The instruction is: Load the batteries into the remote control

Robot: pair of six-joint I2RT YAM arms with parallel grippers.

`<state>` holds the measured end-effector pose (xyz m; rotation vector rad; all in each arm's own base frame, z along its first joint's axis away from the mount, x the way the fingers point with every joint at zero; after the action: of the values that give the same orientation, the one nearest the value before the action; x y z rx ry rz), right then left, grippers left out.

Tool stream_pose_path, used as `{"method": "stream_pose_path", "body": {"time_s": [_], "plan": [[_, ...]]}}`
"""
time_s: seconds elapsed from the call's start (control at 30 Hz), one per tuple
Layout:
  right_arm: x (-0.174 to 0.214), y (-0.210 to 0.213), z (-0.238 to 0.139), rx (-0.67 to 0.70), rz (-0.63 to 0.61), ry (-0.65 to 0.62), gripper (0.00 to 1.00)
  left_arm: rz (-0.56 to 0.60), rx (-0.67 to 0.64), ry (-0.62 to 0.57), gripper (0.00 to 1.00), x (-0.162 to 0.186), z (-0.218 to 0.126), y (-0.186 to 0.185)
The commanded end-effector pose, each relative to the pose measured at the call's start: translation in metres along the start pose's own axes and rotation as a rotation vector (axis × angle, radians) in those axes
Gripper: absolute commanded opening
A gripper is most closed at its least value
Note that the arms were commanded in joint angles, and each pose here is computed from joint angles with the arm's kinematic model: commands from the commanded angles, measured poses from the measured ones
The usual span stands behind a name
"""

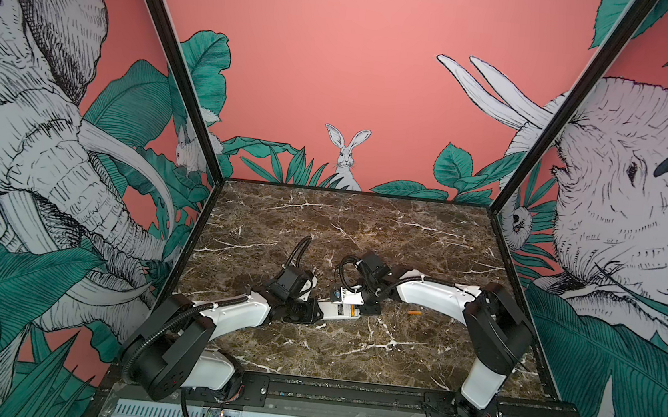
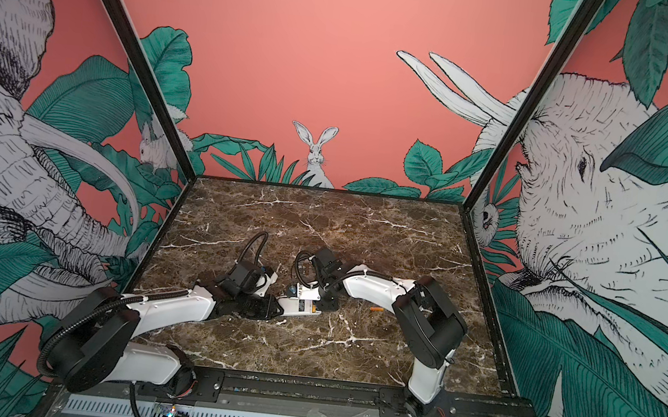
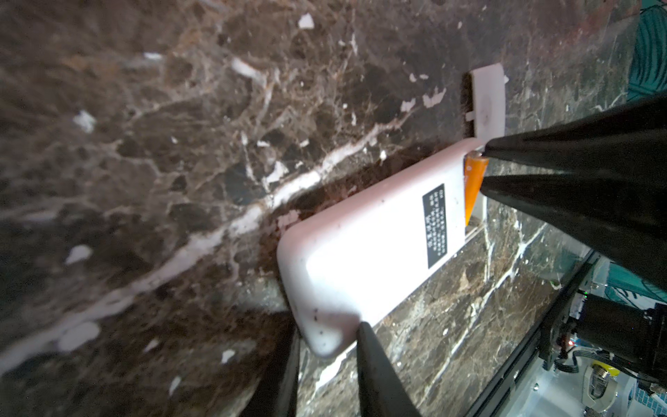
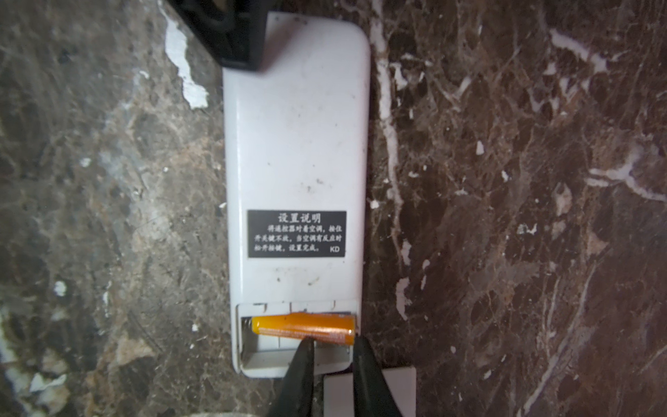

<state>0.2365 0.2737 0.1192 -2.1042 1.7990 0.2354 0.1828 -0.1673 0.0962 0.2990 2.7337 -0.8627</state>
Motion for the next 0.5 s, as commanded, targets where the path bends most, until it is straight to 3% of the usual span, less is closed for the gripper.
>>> {"method": "stream_pose_path", "body": {"time_s": [0.0,0.47], "plan": [[-0.001,0.029,0.026,-0.159,-0.023,0.016,0.17,-0.009,-0.029,-0.005,0.28,0.004,0.007,0.008],[-0.004,0.035,0.038,-0.204,-0.019,0.069,0.11,-0.010,-0.026,-0.015,0.28,0.005,0.005,0.008]]}}
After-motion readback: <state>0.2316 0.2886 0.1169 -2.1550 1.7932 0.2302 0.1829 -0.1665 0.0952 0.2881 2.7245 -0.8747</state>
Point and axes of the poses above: each gripper's point midway between its finger pads, its own z axis out along the fingers, its own y axis along the line the jaws close on, x = y × z, the point moved 9 cm from there along -z, back along the fingers, and after that the axes turned 4 degrees about z, right-handed, at the moved point
